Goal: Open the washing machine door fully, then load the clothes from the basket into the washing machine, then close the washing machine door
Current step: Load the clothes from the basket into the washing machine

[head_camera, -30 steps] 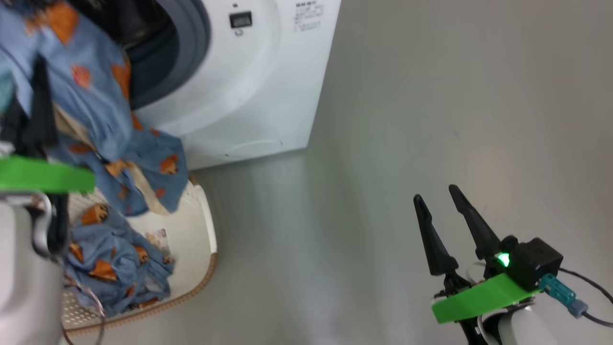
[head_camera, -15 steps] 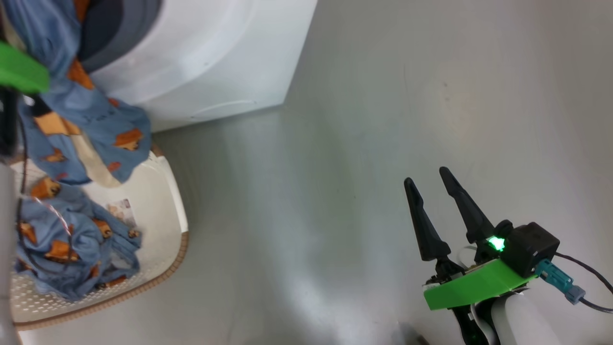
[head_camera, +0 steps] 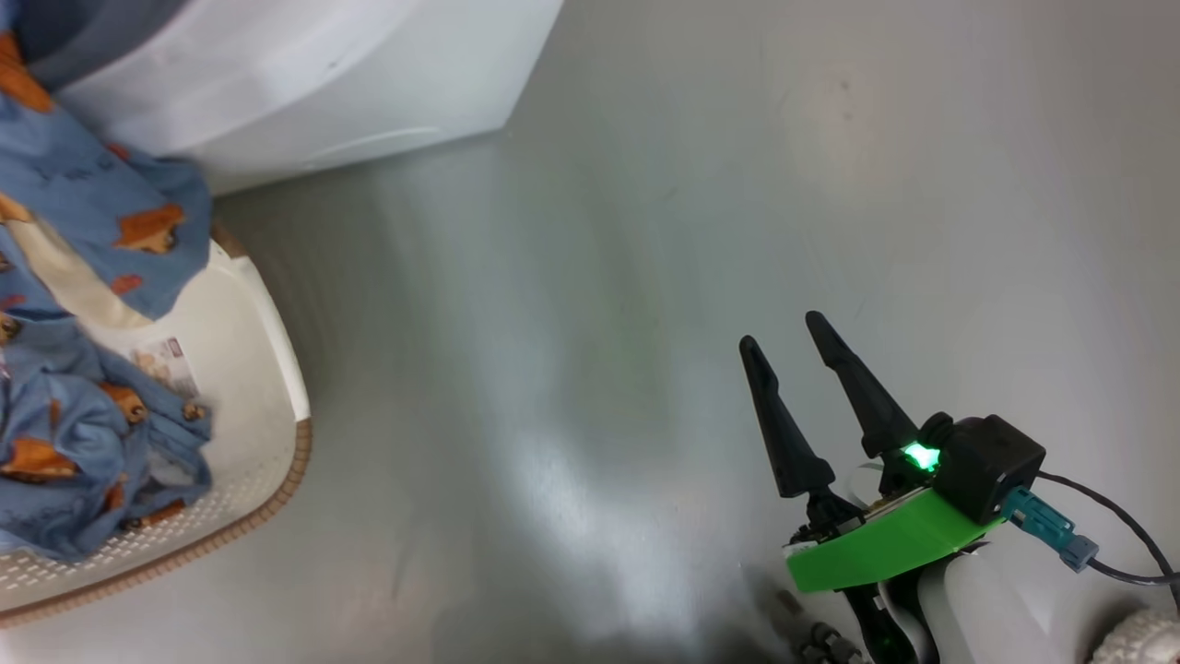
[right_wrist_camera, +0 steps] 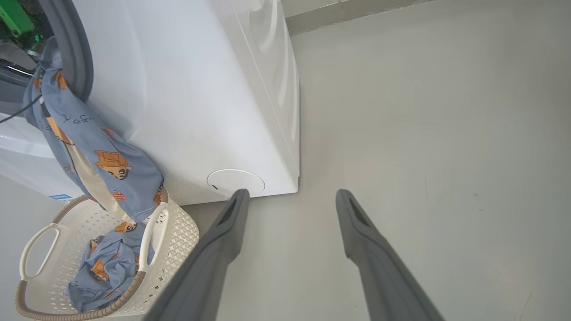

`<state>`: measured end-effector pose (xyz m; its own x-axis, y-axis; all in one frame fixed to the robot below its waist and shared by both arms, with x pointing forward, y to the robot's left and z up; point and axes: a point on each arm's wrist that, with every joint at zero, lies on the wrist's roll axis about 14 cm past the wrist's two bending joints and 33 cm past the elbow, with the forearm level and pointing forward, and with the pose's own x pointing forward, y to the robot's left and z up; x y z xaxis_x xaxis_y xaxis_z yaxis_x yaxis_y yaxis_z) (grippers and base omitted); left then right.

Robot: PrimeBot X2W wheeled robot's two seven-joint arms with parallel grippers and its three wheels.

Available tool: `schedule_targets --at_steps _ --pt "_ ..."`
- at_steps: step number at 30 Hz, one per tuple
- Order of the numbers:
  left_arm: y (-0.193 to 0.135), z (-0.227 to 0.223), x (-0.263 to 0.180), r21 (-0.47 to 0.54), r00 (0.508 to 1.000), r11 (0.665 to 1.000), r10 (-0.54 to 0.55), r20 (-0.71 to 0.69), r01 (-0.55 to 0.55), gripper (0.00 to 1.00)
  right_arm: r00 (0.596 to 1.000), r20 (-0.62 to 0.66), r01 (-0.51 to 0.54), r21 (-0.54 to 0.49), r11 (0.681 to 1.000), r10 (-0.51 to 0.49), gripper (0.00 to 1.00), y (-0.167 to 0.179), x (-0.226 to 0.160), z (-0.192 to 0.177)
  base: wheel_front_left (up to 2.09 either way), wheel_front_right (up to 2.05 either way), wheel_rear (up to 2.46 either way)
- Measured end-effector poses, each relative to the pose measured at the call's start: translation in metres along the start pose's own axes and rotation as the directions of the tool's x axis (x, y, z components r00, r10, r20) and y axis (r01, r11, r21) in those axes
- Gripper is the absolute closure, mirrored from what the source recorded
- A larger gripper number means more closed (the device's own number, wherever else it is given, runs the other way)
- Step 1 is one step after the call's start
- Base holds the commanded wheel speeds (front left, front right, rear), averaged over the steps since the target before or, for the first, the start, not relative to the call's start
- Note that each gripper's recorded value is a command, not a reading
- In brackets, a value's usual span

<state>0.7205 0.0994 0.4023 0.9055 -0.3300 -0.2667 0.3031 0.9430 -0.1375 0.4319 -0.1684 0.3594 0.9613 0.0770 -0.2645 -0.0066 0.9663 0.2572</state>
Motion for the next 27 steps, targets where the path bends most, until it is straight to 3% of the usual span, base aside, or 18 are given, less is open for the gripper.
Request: schedule_targets --at_steps 7,14,23,24,25,26,27 --pt "0.01 -0.017 0.019 -0.019 1.0 1.0 0.01 0.007 -0.01 1.0 0.999 -0.047 -0.004 0.012 1.0 0.004 0.0 0.0 0.006 -0.019 0.0 0.0 0.0" --pt "-0.005 0.023 0.033 0.061 0.964 0.997 -0.053 0.261 0.038 1.0 0.997 -0.081 0.008 0.034 0.999 -0.005 0.0 -0.002 0.003 -0.031 0.0 0.0 0.0" --pt "-0.014 0.058 0.036 0.121 0.912 0.991 -0.098 0.399 0.053 1.0 0.995 -0.098 0.022 0.047 0.999 -0.018 0.0 -0.006 0.001 -0.036 0.0 0.0 0.0" --pt "-0.012 0.057 0.035 0.115 0.913 0.992 -0.092 0.397 0.05 0.82 0.995 -0.098 0.022 0.047 0.999 -0.018 0.0 -0.006 0.001 -0.036 0.0 0.0 0.0" --pt "-0.01 0.057 0.035 0.108 0.915 0.993 -0.083 0.395 0.043 0.2 0.995 -0.098 0.021 0.047 0.999 -0.016 0.0 -0.005 0.002 -0.036 0.0 0.0 0.0" --pt "-0.008 0.056 0.035 0.105 0.917 0.994 -0.077 0.392 0.038 0.0 0.995 -0.099 0.02 0.049 0.999 -0.015 0.0 -0.005 0.002 -0.036 0.0 0.0 0.0" --pt "-0.005 0.056 0.034 0.099 0.918 0.995 -0.069 0.39 0.032 0.0 0.995 -0.098 0.018 0.05 0.999 -0.013 0.0 -0.004 0.002 -0.036 0.0 0.0 0.0"
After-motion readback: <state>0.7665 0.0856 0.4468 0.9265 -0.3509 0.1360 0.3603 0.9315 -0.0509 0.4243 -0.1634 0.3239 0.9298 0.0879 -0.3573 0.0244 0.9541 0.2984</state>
